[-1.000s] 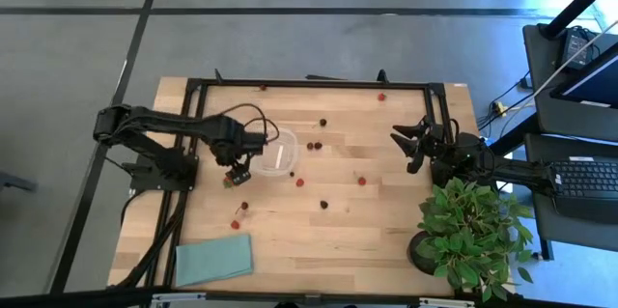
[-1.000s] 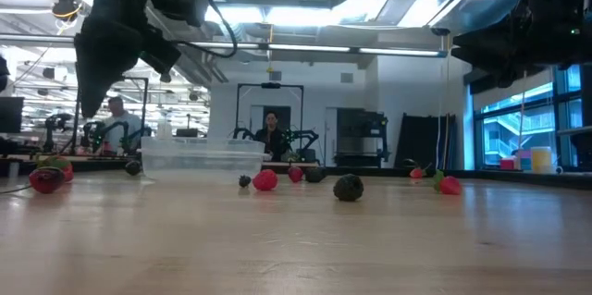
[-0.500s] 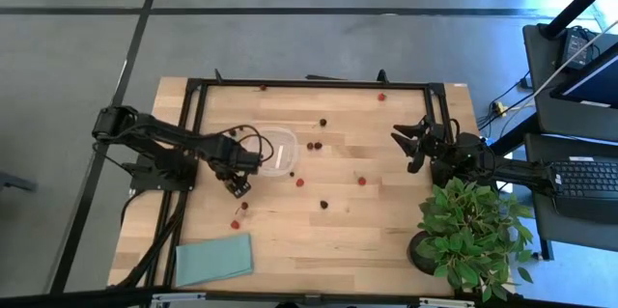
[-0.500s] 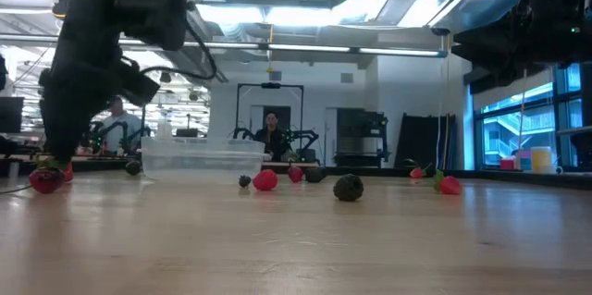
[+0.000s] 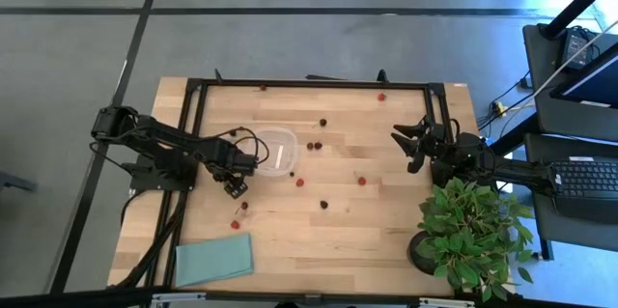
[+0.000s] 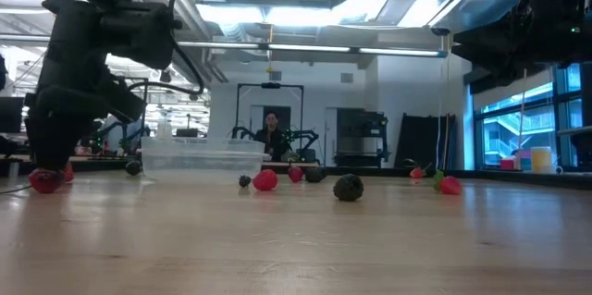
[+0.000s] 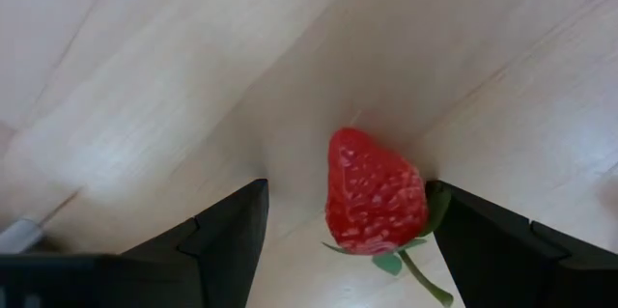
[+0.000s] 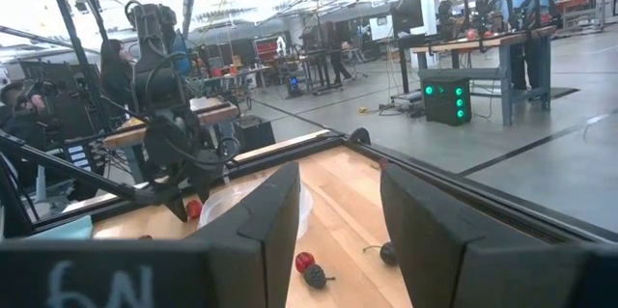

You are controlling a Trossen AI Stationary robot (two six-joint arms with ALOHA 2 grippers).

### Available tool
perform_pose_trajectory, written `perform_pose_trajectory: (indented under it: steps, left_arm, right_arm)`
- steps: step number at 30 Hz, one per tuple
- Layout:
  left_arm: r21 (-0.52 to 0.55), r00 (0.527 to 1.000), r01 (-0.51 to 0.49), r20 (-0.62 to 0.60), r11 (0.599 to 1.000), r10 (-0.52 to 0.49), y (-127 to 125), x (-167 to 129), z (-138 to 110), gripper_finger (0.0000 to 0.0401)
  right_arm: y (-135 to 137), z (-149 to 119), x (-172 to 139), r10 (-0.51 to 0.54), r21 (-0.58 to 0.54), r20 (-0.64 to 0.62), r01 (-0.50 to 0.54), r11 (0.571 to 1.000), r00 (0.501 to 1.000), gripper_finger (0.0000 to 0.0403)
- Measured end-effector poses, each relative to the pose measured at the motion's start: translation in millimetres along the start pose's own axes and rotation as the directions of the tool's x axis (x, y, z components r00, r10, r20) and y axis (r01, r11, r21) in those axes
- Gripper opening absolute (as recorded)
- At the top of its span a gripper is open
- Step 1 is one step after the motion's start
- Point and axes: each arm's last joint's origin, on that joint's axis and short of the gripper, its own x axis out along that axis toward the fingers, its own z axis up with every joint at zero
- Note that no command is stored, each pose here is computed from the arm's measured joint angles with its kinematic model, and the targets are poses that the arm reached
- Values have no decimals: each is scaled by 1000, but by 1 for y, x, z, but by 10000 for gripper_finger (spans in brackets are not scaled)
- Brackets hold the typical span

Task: Pick and placing Produce into tupperware
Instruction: Put the bottom left strawberry into the transparent container

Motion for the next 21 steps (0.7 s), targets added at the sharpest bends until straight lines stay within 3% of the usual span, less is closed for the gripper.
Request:
perform_pose_trajectory:
  steps: [8,21]
  left_arm:
    - [-1,1000,9,6,1000,-9,-1,0,1,260]
    - [4,1000,23,8,1000,-23,-2,0,1,153]
  right_arm:
    - [0,0,0,0,-27,1,0,1000,1000,149]
    - [0,0,0,0,-26,0,0,1000,1000,149]
